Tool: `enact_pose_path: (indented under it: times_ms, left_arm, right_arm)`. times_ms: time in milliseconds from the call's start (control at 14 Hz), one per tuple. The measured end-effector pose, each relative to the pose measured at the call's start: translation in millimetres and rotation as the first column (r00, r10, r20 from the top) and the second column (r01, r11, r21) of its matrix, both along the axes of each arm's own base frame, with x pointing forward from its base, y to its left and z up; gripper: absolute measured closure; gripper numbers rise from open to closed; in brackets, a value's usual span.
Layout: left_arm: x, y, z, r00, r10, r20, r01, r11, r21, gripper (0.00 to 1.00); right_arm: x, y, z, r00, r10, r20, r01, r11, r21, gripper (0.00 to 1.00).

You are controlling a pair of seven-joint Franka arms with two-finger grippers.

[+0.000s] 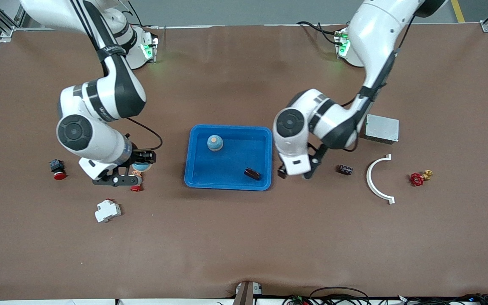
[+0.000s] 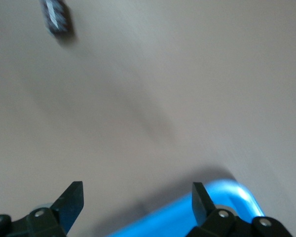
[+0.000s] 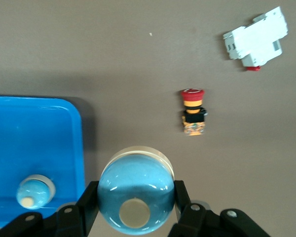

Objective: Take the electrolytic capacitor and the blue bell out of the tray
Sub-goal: 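Carry the bell with the right gripper while the left gripper grasps the capacitor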

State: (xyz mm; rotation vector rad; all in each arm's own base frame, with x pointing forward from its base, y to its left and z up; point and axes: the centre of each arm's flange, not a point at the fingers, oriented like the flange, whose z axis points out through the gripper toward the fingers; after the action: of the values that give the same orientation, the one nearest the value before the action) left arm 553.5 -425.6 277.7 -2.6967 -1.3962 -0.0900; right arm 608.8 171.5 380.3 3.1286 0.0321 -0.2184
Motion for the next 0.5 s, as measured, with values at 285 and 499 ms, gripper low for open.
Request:
enact_pose_path:
  times_ms: [285,499]
  left_arm:
    - [-13,-48,-22,0.996,-0.063,0.06,0.067,0.995,-0.072,0.27]
    - [-15,-60,-55,0.996,-0.04,0.078,0.047,0.995,-0.092,0.32]
  right_arm:
    - [-21,-46,-13,0.998,0.06,0.035,-0.061,0.998,0.026,0.35]
    - [-43,-72,-31,0.994,0.09,0.061,-0.092,0.995,0.036,0.35]
